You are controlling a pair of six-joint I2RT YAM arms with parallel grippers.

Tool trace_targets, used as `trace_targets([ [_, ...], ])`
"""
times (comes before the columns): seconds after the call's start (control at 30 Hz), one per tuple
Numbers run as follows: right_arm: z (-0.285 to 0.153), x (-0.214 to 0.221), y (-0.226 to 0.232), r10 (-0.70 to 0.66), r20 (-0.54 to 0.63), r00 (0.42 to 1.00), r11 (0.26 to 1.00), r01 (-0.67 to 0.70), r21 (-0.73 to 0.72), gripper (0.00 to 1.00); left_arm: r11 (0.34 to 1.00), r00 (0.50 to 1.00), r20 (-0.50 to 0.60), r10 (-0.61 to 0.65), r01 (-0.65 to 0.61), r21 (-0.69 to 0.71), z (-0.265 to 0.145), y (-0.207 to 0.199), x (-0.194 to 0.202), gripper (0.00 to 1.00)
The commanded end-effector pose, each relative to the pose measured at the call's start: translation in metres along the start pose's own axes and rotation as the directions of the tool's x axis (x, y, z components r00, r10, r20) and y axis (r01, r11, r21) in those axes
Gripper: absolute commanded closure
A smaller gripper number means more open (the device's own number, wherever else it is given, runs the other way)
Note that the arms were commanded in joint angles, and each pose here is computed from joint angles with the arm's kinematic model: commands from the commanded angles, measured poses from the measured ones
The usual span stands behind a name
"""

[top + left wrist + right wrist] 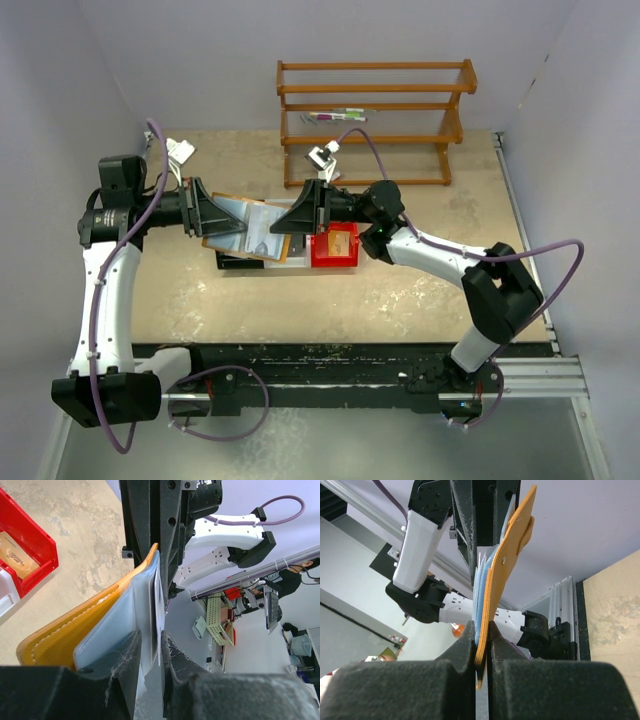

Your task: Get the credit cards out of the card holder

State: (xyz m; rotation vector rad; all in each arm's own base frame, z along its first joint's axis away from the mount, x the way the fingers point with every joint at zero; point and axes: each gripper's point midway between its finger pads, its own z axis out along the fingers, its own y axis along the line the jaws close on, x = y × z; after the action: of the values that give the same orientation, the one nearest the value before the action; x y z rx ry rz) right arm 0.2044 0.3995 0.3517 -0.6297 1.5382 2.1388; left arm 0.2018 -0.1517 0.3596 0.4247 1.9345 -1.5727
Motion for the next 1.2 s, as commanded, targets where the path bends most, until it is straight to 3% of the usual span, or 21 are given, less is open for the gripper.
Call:
trace_targets([
  [0.0, 0.011, -0.017, 0.02, -0.081, 0.041, 0.996, 0.996, 0.082, -0.036, 1.0, 0.999, 0.999, 0.005, 0.032, -0.032, 0.013, 0.001, -0.003, -0.002, 0.75],
  [0.33, 0.008, -0.016, 0.008, -0.093, 0.042, 0.995, 0.994, 0.09, 0.065, 1.0, 0.998, 0.998, 0.003, 0.065, -0.065, 0.003, -0.001, -0.01, -0.005, 0.76],
  [0.9, 0.005, -0.01, 0.033, -0.128, 0.015, 0.992, 0.99, 0.129, -0.055, 1.0, 0.992, 0.997, 0.007, 0.08, -0.079, -0.099, -0.001, 0.015, -0.006, 0.73],
  [1.17, 0.008, -0.014, 0.029, -0.108, 0.02, 0.994, 0.993, 0.108, -0.043, 1.0, 0.999, 0.999, 0.007, 0.034, -0.034, -0.009, 0.001, 0.002, -0.004, 0.67],
])
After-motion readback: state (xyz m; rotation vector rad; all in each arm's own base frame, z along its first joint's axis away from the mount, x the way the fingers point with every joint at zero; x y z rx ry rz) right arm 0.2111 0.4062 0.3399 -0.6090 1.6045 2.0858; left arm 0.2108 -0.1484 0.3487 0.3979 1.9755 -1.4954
